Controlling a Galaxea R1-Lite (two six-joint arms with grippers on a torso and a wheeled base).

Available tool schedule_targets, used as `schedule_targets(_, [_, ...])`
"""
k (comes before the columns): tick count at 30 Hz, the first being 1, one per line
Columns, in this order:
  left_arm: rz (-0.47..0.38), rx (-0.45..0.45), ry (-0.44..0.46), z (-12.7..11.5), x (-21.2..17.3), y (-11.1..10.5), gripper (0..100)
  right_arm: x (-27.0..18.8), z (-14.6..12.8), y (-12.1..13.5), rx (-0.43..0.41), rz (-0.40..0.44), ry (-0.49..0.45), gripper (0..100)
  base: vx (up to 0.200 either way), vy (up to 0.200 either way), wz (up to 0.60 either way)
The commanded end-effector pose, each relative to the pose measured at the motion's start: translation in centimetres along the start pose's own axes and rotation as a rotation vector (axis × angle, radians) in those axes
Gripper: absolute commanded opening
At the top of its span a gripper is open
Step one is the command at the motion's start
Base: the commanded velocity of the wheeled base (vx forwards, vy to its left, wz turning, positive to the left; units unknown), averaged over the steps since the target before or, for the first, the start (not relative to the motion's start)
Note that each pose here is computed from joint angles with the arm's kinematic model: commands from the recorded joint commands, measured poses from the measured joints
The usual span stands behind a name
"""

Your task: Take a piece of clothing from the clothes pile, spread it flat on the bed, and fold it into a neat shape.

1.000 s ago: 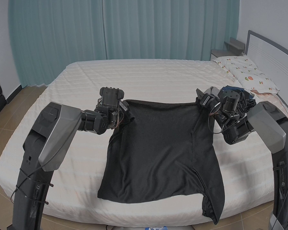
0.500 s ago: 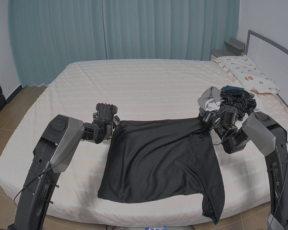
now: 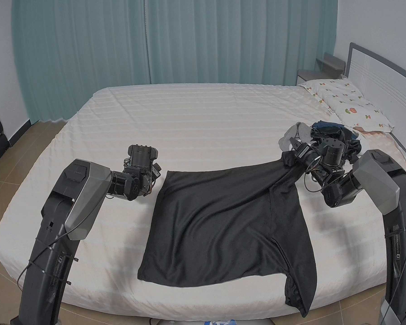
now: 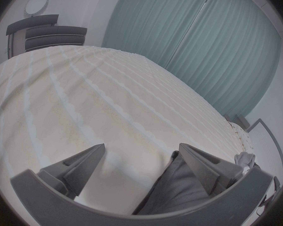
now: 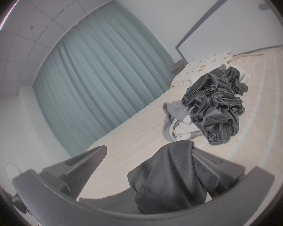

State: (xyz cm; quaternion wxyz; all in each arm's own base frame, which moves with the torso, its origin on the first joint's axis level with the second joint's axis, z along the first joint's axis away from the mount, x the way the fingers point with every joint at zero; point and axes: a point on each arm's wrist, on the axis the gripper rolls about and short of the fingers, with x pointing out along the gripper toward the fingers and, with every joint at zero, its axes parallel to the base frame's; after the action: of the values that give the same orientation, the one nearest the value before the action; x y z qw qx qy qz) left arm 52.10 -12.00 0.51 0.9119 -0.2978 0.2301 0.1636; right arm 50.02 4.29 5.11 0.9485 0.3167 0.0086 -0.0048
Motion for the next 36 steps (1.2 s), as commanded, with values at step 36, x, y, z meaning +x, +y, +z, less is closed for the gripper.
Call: schedule_targets(36, [-0.079,-0.013,0.349,-2.0,-17.2,10.1,100,-8.2,3.2,-2.9,-0.188,0.009,0.276,100,0.0,0.0,0.0])
